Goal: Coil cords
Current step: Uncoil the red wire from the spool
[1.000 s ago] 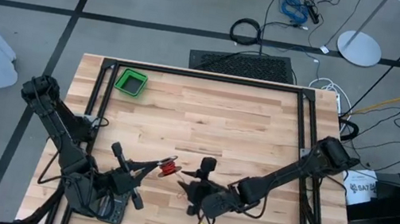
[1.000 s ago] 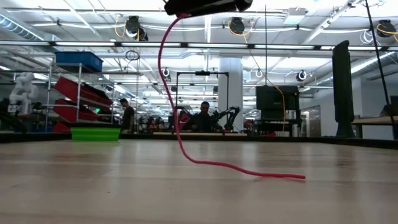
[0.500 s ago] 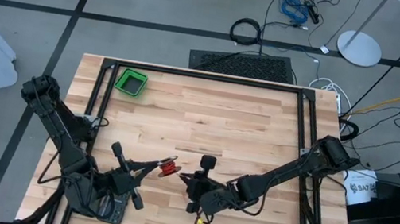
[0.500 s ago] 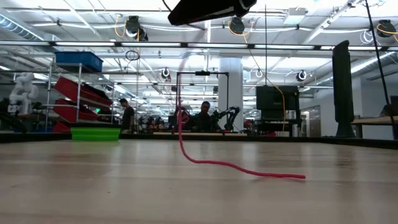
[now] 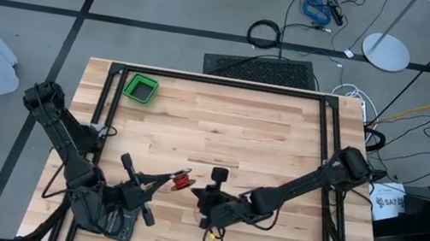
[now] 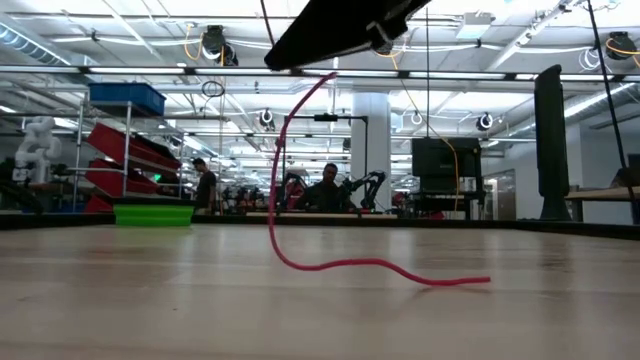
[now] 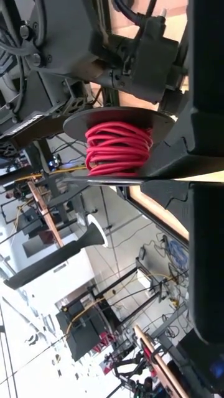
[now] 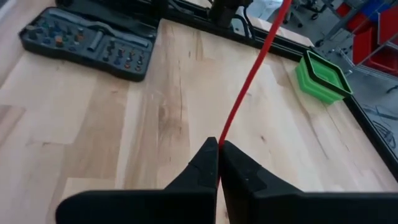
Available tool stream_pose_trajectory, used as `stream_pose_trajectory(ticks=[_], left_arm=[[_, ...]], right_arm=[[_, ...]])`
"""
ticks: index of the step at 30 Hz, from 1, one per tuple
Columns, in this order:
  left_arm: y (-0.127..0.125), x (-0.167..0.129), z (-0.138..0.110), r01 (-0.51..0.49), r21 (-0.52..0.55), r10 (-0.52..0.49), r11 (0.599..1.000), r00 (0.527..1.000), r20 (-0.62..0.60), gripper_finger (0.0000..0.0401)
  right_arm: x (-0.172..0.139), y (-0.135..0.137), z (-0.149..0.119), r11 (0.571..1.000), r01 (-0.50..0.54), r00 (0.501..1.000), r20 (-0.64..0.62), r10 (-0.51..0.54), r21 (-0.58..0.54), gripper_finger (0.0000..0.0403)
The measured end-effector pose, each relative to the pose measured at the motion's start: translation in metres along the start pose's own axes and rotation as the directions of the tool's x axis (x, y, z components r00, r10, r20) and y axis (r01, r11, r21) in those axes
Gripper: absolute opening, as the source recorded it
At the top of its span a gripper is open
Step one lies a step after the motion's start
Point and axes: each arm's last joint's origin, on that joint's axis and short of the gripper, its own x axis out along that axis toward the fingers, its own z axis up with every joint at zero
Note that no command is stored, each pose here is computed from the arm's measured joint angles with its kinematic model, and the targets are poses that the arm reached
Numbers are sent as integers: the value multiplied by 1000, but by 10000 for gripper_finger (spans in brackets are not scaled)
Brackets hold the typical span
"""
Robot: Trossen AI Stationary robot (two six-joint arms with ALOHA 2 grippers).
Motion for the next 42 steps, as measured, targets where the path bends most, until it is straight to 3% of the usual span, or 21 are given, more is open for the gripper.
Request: stream_pose_trajectory(ticks=[8,19,26,32,42], left_arm=[[3,16,-2,-56,-68,54,996,998,-22,4],[-2,28,-10,-83,-15,83,996,996,-44,4],[-6,17,-10,-41,33,42,999,999,-33,4],[-10,4,-9,5,84,-3,996,1000,-15,4],[-3,-7,-1,31,26,-31,999,999,8,4]], right_arm=[[-15,4,14,999,-29,996,90,26,35,0],[-49,23,53,995,-70,986,144,81,-76,0],[-92,29,81,982,62,994,100,-44,-176,0],[-121,26,84,962,153,988,29,-151,-225,0],[-119,9,64,958,191,966,-132,-223,-214,0]])
